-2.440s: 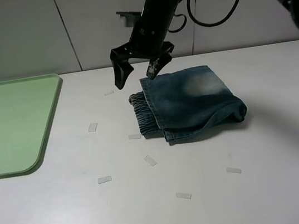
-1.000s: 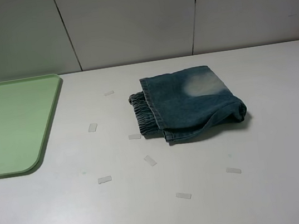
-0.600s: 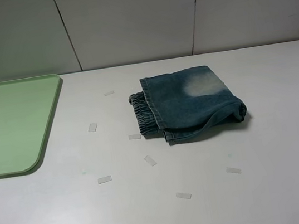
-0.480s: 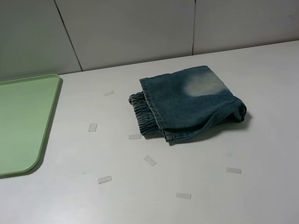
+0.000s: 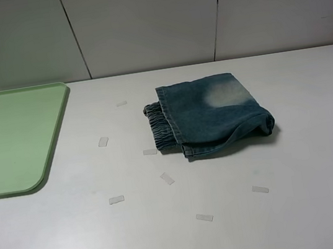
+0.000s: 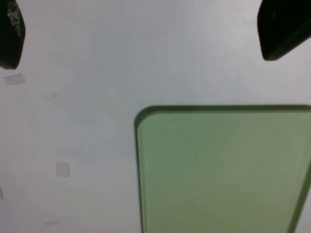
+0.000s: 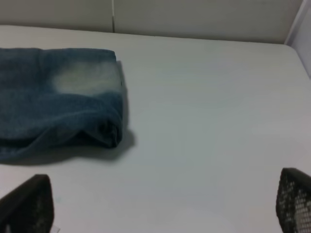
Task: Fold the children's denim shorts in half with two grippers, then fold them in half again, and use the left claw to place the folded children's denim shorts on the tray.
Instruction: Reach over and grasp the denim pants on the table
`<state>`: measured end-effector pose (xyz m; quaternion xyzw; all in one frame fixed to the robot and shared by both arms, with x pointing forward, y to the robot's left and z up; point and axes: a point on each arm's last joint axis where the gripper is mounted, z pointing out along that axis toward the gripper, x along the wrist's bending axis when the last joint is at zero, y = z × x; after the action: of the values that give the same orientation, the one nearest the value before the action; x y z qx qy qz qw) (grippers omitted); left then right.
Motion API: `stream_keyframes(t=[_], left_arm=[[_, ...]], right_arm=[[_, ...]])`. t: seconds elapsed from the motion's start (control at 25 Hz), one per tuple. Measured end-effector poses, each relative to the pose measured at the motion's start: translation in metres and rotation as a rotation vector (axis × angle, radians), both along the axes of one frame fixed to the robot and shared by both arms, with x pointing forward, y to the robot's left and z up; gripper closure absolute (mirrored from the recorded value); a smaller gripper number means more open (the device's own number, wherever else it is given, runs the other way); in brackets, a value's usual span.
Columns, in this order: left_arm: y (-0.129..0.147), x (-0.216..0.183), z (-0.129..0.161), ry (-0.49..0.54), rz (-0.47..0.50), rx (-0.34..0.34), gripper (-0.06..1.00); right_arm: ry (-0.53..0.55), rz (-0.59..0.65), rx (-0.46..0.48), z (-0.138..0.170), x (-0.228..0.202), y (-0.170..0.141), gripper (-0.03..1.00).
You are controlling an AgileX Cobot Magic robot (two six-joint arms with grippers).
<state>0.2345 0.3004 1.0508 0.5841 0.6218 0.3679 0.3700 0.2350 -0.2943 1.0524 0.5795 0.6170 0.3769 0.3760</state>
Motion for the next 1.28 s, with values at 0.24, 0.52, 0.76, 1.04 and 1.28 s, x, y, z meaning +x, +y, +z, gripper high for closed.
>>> stream_keyframes(t=[0.24, 0.52, 0.76, 1.04, 1.28], left_arm=[[0.0000, 0.0000, 0.0000, 0.000, 0.000, 0.000, -0.01], [0.0000, 0.0000, 0.0000, 0.000, 0.000, 0.000, -0.01], [0.0000, 0.0000, 0.0000, 0.000, 0.000, 0.000, -0.01], [0.0000, 0.0000, 0.0000, 0.000, 0.000, 0.000, -0.01], [0.0000, 0.0000, 0.0000, 0.000, 0.000, 0.000, -0.01]], right_arm=[[0.000, -0.040, 0.027, 0.0000, 0.0001, -0.0015, 0.27], [0.000, -0.058, 0.030, 0.0000, 0.0001, -0.0017, 0.27], [0.000, -0.057, 0.031, 0.0000, 0.0001, -0.0016, 0.27], [0.000, -0.057, 0.031, 0.0000, 0.0001, -0.0016, 0.27], [0.000, -0.057, 0.031, 0.0000, 0.0001, -0.0016, 0.27]])
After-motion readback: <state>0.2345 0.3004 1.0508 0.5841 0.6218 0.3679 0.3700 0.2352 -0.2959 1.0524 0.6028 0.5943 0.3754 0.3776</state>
